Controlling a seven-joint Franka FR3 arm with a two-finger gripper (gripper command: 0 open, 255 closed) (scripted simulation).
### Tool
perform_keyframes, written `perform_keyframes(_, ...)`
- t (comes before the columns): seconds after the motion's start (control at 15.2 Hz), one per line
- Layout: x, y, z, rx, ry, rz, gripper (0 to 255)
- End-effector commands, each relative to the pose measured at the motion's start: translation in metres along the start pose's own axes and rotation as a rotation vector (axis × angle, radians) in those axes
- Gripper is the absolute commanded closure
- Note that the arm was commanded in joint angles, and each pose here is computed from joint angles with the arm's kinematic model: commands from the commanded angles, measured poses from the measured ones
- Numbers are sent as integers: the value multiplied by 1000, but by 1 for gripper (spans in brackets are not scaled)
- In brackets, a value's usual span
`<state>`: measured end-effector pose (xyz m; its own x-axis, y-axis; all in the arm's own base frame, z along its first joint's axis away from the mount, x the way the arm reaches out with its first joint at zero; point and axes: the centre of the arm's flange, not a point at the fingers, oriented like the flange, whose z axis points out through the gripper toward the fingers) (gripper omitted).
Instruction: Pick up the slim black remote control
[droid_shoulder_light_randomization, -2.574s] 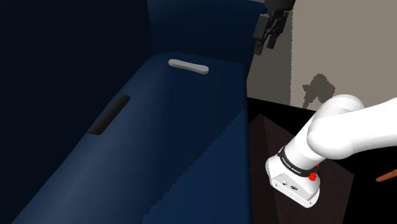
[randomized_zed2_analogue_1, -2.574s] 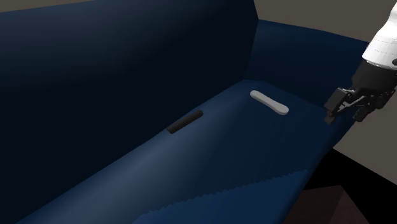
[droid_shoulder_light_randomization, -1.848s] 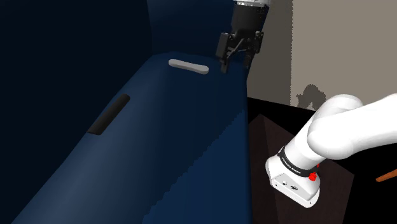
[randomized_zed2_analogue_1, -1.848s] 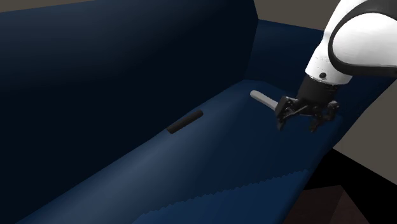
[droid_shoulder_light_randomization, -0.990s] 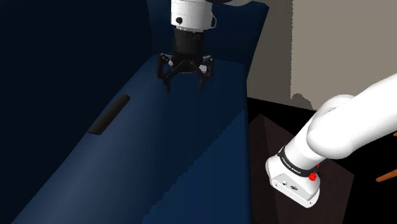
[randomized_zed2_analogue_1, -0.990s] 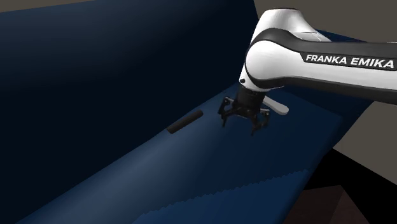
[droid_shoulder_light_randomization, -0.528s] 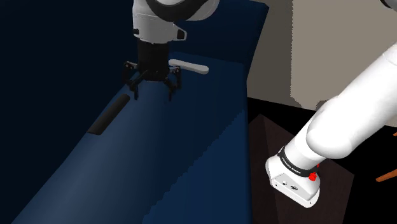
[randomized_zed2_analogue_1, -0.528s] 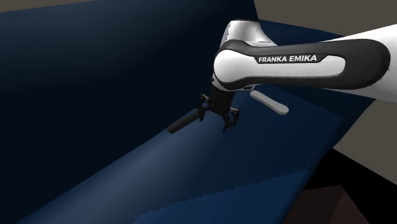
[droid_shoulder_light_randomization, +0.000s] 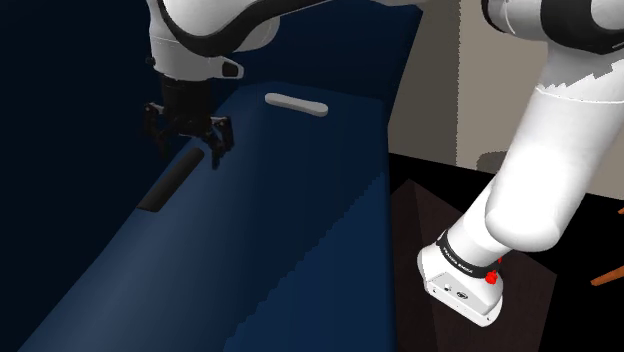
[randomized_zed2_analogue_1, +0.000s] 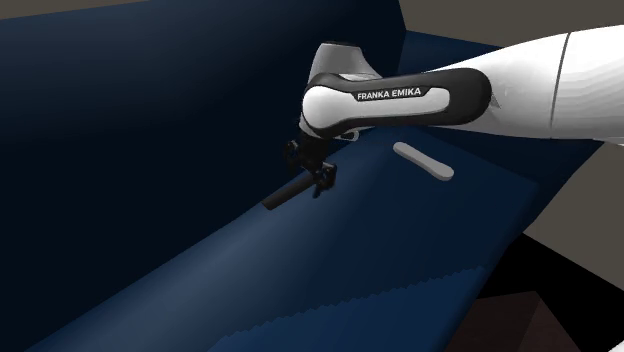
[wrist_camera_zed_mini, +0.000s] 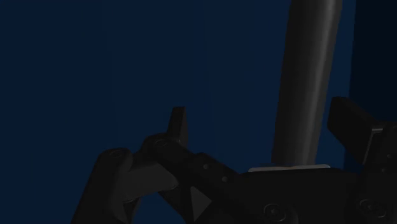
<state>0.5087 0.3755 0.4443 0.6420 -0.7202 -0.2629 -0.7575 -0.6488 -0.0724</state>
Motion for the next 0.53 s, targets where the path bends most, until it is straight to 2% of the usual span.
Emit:
perform_keyframes(0.0,2,-24,13,11,-4,51,0)
perform_keyframes(0.2,9,-54,25,24,-11,113,0)
perform_keyframes(0.46,15,-52,45,24,-11,113,0)
